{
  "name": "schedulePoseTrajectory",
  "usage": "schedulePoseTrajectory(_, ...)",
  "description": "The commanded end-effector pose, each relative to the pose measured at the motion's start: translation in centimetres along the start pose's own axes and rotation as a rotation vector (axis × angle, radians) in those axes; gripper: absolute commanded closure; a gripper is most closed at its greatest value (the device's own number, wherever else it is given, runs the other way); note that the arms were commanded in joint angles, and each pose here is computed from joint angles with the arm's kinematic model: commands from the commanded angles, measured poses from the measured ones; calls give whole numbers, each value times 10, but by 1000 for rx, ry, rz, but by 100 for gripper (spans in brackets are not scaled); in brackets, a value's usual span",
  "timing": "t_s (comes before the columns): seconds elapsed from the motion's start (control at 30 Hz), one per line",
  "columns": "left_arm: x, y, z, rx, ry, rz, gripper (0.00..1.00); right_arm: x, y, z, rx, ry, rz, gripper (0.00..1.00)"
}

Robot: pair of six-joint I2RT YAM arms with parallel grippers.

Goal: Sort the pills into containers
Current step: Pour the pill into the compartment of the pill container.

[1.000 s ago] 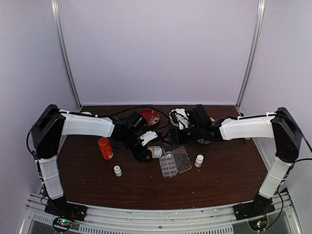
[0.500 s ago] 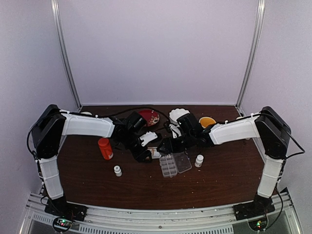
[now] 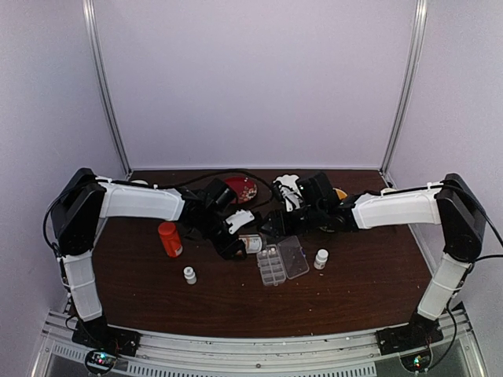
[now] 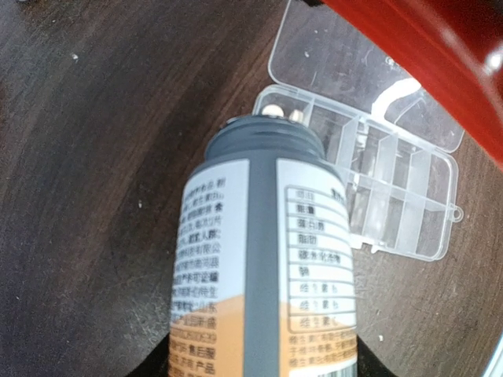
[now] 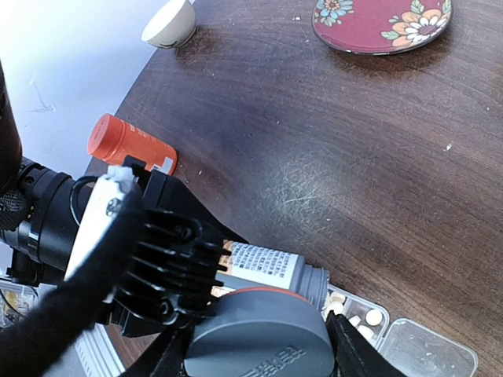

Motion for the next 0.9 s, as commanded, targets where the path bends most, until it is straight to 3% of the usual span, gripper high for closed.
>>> schedulePoseTrajectory(0.0,8,-5,2,-17,-34,-19,100,-3,-2,-3,29,-35,-4,100)
schedulePoseTrajectory(0.6,10,-16,23,-74,-166,-43,100,16,-9,46,-57,-224,-10,100)
schedulePoseTrajectory(0.87,4,-17,34,-127,-245,-33,100,25,-1,61,-7,-255,13,100)
Point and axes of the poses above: each gripper's point midway between its finger pads, its own z axis back along the fingers, its own y axis along the line the jaws close on, x = y × z, the point moved 8 cm from there along z, back along the fingers, and after that the axes turned 11 degrees about z, right-handed, at the moved point
